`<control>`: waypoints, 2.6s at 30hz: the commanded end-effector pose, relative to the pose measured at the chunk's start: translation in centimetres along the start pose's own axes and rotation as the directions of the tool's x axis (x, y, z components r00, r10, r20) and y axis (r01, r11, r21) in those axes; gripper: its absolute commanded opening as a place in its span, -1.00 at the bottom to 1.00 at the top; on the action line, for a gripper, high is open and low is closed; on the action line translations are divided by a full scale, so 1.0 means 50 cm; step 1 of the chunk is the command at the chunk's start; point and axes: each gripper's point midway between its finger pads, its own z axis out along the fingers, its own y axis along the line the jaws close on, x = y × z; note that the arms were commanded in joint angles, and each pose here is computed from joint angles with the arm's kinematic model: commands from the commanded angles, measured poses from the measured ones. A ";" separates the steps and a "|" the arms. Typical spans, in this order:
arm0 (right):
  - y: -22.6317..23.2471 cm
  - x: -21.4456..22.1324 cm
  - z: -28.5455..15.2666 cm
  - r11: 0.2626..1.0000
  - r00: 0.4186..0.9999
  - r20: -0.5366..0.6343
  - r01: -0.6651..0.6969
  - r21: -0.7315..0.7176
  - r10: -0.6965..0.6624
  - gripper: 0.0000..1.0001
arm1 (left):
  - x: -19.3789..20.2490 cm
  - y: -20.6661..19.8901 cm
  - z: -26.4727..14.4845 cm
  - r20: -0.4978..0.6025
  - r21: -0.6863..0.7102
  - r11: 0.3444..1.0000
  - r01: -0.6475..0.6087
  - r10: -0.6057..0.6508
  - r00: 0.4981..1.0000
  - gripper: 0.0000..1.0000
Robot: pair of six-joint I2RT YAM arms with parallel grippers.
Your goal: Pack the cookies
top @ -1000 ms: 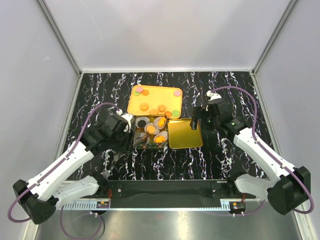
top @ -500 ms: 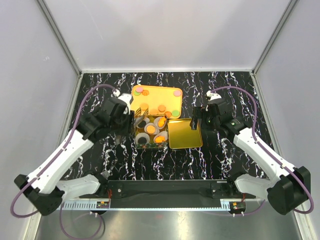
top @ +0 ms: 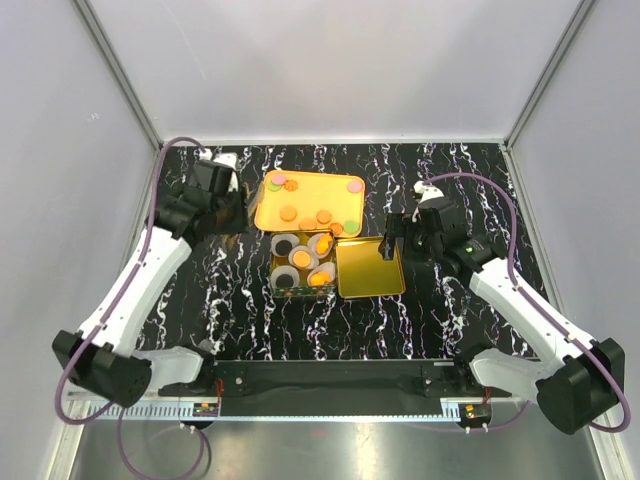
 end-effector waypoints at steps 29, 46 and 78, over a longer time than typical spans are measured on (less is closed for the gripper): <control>0.000 -0.045 0.055 0.998 1.000 0.013 -0.020 0.055 0.019 0.99 | 0.029 0.255 0.460 -0.153 -0.314 0.896 0.313 -0.373 0.915 0.30; -0.055 -0.034 0.132 0.983 0.994 -0.068 -0.077 0.167 0.089 0.99 | -0.007 0.256 0.412 -0.083 -0.326 0.867 0.376 -0.422 0.903 0.88; -0.156 0.132 0.266 0.941 0.941 -0.232 -0.178 0.287 0.248 -0.09 | -0.051 -0.205 0.001 0.178 0.510 0.857 0.067 -0.181 0.967 0.79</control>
